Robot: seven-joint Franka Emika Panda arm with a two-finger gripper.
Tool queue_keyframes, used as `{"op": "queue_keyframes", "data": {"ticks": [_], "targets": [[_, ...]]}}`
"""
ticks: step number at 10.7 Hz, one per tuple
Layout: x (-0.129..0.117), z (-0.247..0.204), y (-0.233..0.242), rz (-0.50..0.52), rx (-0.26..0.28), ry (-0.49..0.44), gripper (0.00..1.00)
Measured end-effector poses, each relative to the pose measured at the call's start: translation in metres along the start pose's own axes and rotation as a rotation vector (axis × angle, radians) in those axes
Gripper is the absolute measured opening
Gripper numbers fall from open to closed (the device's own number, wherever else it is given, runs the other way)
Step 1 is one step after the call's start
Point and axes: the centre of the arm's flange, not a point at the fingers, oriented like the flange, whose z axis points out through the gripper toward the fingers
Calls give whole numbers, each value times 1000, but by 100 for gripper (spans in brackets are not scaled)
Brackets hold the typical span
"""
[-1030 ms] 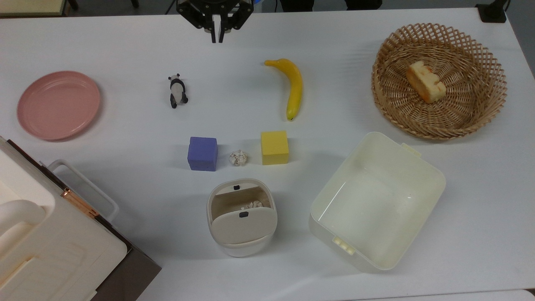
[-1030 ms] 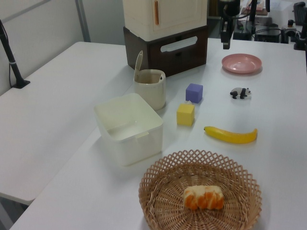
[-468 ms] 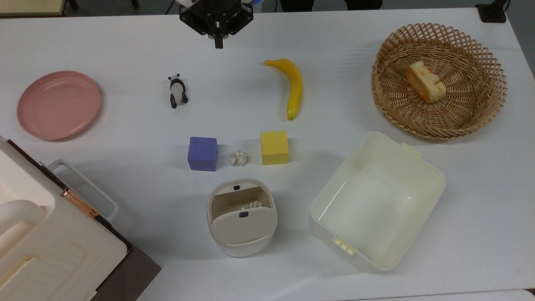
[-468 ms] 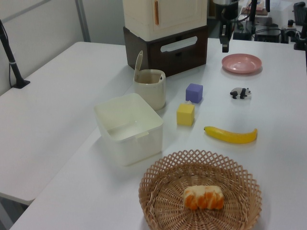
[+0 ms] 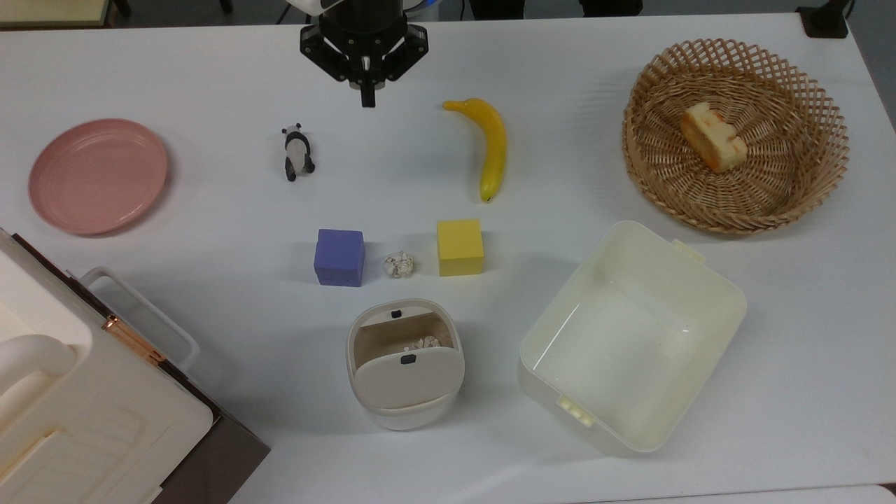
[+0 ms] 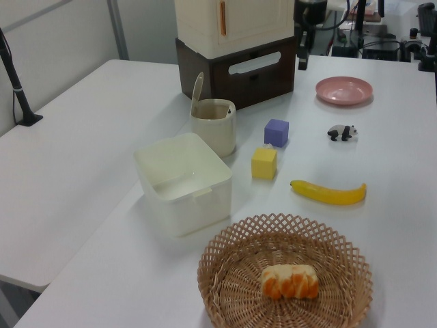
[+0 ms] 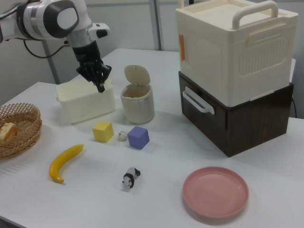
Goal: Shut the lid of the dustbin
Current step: 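Move the gripper over the open lid of the cream dustbin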
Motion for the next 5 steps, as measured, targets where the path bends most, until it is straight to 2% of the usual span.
{"op": "queue_keyframes", "data": {"ticks": [5], "targets": [[36,-10,-3,-8,-6,223,1]]}}
